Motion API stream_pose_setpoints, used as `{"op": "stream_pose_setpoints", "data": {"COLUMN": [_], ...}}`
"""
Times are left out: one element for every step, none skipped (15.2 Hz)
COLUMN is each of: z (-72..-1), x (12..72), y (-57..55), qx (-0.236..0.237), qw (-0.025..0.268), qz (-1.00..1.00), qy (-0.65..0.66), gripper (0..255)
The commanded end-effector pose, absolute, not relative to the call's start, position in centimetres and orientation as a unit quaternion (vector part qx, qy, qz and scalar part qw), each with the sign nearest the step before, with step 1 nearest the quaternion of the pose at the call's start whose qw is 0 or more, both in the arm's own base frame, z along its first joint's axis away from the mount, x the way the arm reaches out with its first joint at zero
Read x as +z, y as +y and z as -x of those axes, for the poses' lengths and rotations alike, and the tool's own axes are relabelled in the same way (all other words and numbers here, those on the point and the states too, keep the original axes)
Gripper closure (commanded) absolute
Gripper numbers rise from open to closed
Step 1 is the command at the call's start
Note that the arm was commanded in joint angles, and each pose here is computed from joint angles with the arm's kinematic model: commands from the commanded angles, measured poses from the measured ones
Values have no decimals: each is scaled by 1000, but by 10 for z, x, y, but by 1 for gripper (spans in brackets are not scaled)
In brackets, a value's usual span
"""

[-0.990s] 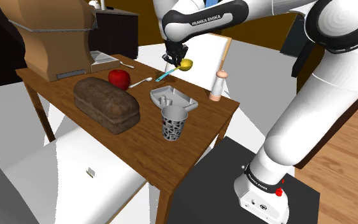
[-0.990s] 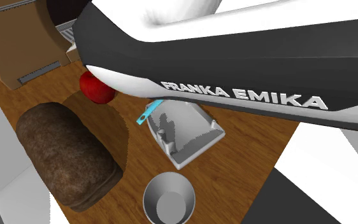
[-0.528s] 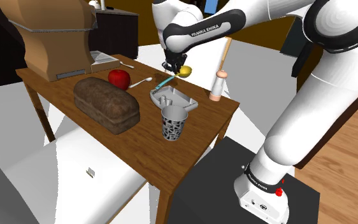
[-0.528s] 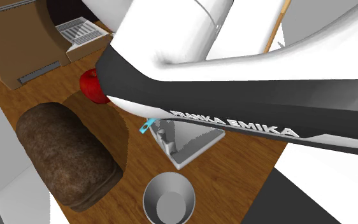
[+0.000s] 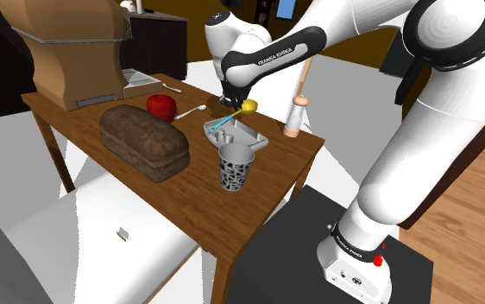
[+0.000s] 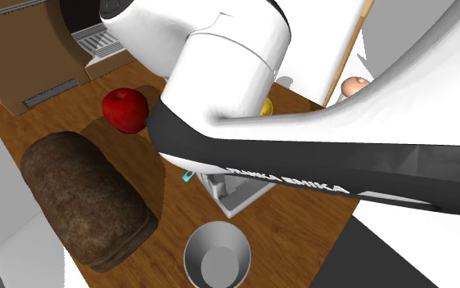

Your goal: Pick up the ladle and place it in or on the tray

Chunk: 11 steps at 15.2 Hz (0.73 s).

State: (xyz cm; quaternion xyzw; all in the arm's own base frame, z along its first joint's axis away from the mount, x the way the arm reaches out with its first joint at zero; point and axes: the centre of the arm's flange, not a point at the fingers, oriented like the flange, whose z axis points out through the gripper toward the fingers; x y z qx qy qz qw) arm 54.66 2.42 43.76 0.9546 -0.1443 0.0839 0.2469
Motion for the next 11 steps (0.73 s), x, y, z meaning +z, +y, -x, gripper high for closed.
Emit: {"op": "stream_pose_setpoints", "data": {"z": [-547,-547,-547,-547,-547,-547,-547,-547,-547,-547,-547], "x": [434,434,434,434,434,434,434,434,434,434,434], "y": [25,25,25,25,25,25,25,25,25,25,25], "qx": [84,84,84,84,84,84,84,84,84,84,84], "qw": [247,247,247,247,247,247,247,247,247,247,247], "qz": [-955,-955,-955,-955,-955,-955,-955,-955,-955,-955,-955], "qy": [-144,-144,-144,-144,-144,-144,-144,-144,-144,-144,-144], "gripper": [255,255,255,255,255,255,255,0,0,0,0]}}
